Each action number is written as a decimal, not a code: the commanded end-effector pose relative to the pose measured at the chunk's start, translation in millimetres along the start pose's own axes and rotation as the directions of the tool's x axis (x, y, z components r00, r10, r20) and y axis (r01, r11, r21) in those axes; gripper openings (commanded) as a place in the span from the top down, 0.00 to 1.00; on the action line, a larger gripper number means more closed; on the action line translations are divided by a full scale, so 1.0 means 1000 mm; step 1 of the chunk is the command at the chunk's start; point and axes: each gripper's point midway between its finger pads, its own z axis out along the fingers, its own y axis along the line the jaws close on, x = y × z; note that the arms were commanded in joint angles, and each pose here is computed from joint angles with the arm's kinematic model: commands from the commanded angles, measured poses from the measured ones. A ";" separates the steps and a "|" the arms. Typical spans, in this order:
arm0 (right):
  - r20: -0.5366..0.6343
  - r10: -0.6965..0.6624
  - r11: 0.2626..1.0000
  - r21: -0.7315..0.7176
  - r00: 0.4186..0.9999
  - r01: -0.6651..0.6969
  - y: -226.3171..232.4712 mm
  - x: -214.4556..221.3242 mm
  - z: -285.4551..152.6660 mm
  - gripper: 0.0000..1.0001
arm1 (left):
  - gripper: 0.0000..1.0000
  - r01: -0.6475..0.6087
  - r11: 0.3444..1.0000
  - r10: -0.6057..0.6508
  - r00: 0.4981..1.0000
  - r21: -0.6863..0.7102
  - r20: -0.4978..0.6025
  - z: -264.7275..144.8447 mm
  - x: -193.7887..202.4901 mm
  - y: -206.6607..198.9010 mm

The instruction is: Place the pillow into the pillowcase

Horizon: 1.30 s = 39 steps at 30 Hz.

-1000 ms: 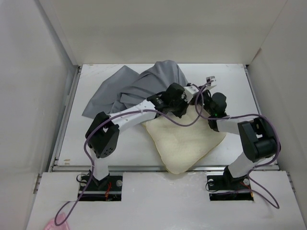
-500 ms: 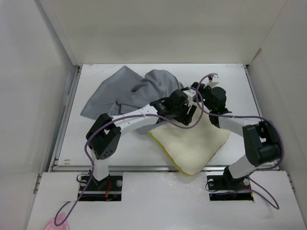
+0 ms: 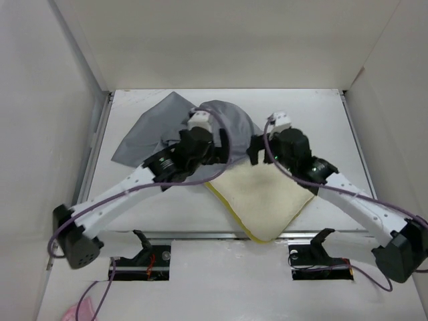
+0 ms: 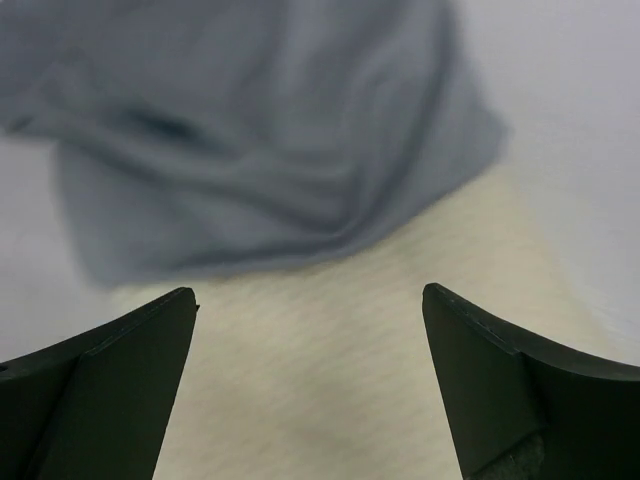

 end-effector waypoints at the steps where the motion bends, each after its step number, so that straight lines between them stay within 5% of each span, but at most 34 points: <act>1: -0.155 -0.229 0.963 -0.180 0.961 0.200 0.053 0.062 -0.035 0.00 | 0.00 0.204 0.951 -0.210 0.978 -0.233 -0.002 -0.019 0.046 0.076; 8: -0.257 -0.464 0.852 -0.390 0.847 0.348 0.124 0.144 -0.027 0.00 | 0.00 0.364 0.912 -0.374 0.927 -0.187 -0.015 -0.038 0.098 0.098; 13: -0.411 -0.461 0.887 -0.223 0.787 0.404 0.105 0.182 0.010 0.00 | 0.00 0.383 0.900 -0.396 0.918 -0.206 -0.023 -0.037 0.115 0.107; 14: -0.427 -0.456 0.889 -0.184 0.781 0.419 0.100 0.183 0.016 0.06 | 0.00 0.377 0.901 -0.392 0.919 -0.216 -0.030 -0.036 0.120 0.110; 15: -0.422 -0.436 0.894 -0.104 0.795 0.435 0.095 0.172 0.023 0.32 | 0.00 0.379 0.900 -0.394 0.919 -0.213 -0.028 -0.035 0.121 0.110; 17: -0.419 -0.383 0.911 -0.022 0.824 0.412 0.089 0.169 0.028 0.99 | 0.00 0.361 0.904 -0.378 0.925 -0.230 -0.032 -0.027 0.129 0.114; 20: -0.302 -0.343 0.937 -0.038 0.889 0.348 0.103 0.132 0.022 1.00 | 0.00 0.340 0.914 -0.357 0.933 -0.220 -0.042 -0.018 0.131 0.111; 27: -0.134 -0.323 0.945 -0.100 0.937 0.312 0.118 0.069 -0.003 1.00 | 0.00 0.250 0.938 -0.263 0.964 -0.242 -0.025 0.017 0.116 0.109; 39: -0.110 -0.333 0.942 -0.080 0.936 0.326 0.122 0.045 -0.005 1.00 | 0.00 0.229 0.888 -0.208 0.973 -0.398 0.096 0.069 0.082 0.151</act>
